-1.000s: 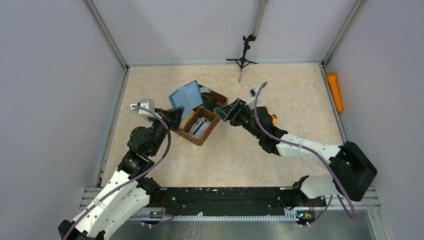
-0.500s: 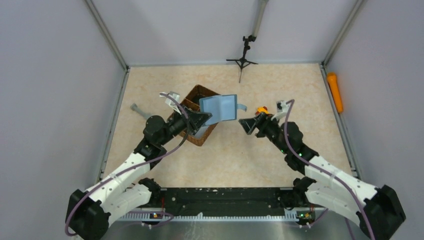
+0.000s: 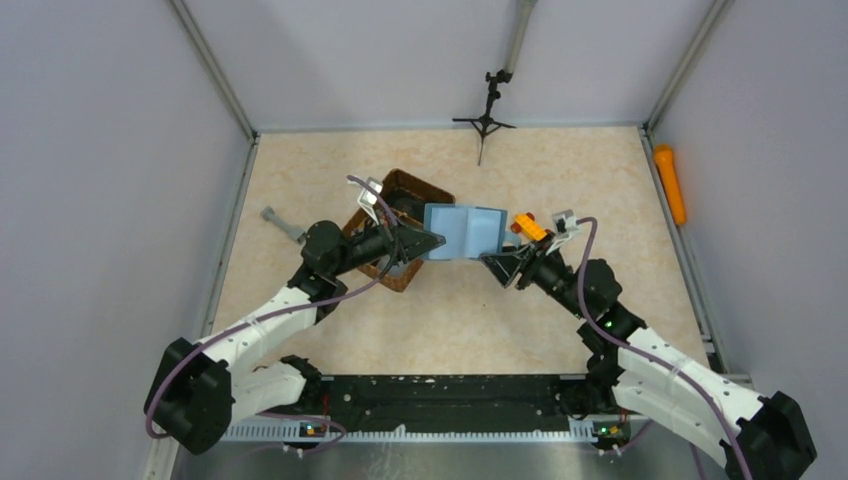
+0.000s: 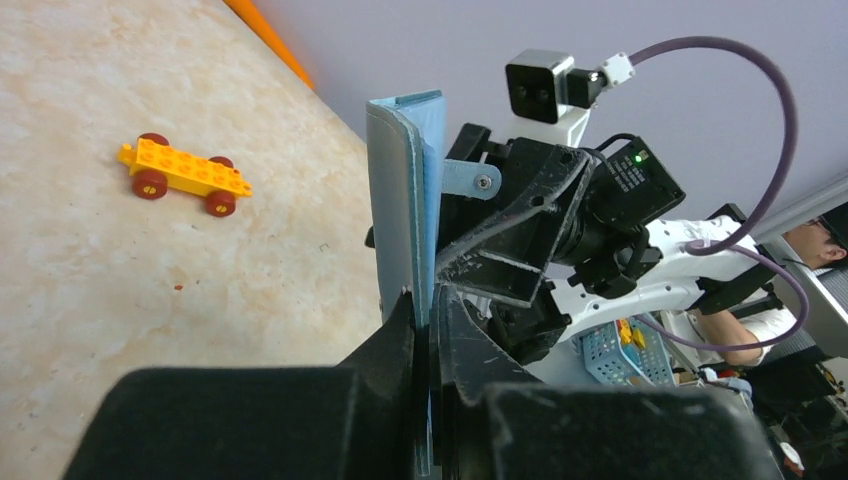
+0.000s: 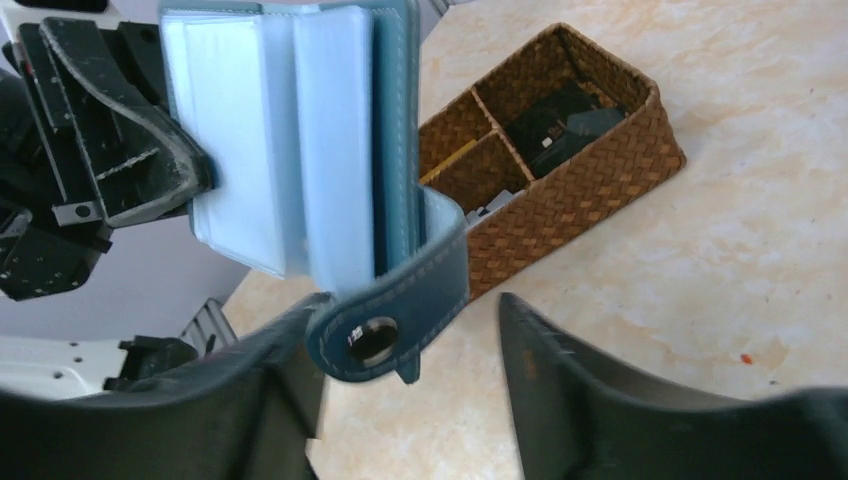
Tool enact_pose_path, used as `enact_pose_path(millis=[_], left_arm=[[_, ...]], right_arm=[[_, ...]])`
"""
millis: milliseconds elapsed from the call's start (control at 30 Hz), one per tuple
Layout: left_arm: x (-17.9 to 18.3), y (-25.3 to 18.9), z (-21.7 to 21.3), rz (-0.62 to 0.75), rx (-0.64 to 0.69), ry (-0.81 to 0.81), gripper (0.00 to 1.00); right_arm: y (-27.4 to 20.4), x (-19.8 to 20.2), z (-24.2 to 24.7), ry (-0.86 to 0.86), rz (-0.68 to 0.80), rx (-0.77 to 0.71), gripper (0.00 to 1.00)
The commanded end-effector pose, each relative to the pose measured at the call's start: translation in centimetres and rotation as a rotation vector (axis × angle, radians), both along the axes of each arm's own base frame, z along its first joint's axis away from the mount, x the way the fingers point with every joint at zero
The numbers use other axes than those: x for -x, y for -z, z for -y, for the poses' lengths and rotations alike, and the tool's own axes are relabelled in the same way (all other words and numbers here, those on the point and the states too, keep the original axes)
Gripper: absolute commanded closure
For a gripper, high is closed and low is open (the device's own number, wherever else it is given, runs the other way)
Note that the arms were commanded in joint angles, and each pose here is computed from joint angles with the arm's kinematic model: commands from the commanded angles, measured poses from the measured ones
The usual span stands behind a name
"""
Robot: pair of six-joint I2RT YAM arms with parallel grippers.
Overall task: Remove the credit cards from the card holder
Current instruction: Close the card holder at the center of the board.
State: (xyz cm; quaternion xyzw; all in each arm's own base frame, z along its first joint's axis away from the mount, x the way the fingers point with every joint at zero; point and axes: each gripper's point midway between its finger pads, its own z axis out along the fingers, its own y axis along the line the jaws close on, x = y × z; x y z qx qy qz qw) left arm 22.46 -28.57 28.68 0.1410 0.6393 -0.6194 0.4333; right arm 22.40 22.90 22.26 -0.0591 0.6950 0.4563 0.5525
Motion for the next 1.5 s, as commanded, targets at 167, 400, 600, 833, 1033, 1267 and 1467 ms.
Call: enact_pose_path(millis=[167,400,600,833,1033,1267,1467], left_arm=[[-0.6,-2.0,0.5,0.066,0.012,0.006,1.0],[-0.5,-1.0,1.9,0.036,-0.009,0.062,1.0],[0.4,-0.7,3.6,0.036,-0.025,0.142,1.0],[2.6,-1.0,5.4,0.07,-0.023,0.254,1.0],[2.0,-0.4,5.7,0.056,-0.047,0.223,1.0],[-2.8,4.8,5.5,-0.134,-0.242,0.023,1.0],[-3.7,10.0,7.8,-0.332,-0.342,0.133,1.0]], right_arm=[[-5.7,0.5,-0.1,-0.024,0.114,-0.116,0.7],[-6.0,0.7,-1.3,-0.087,0.101,-0.103,0.88],[-6.1,1.0,-2.4,-0.147,0.082,-0.12,0.95],[-5.2,1.2,-4.1,-0.233,0.032,-0.147,1.0],[-5.3,1.1,-4.3,-0.24,0.024,-0.16,1.0],[-1.6,-2.3,-0.2,0.084,-0.179,0.043,1.0],[1.3,-2.2,1.4,0.16,-0.359,0.224,1.0]])
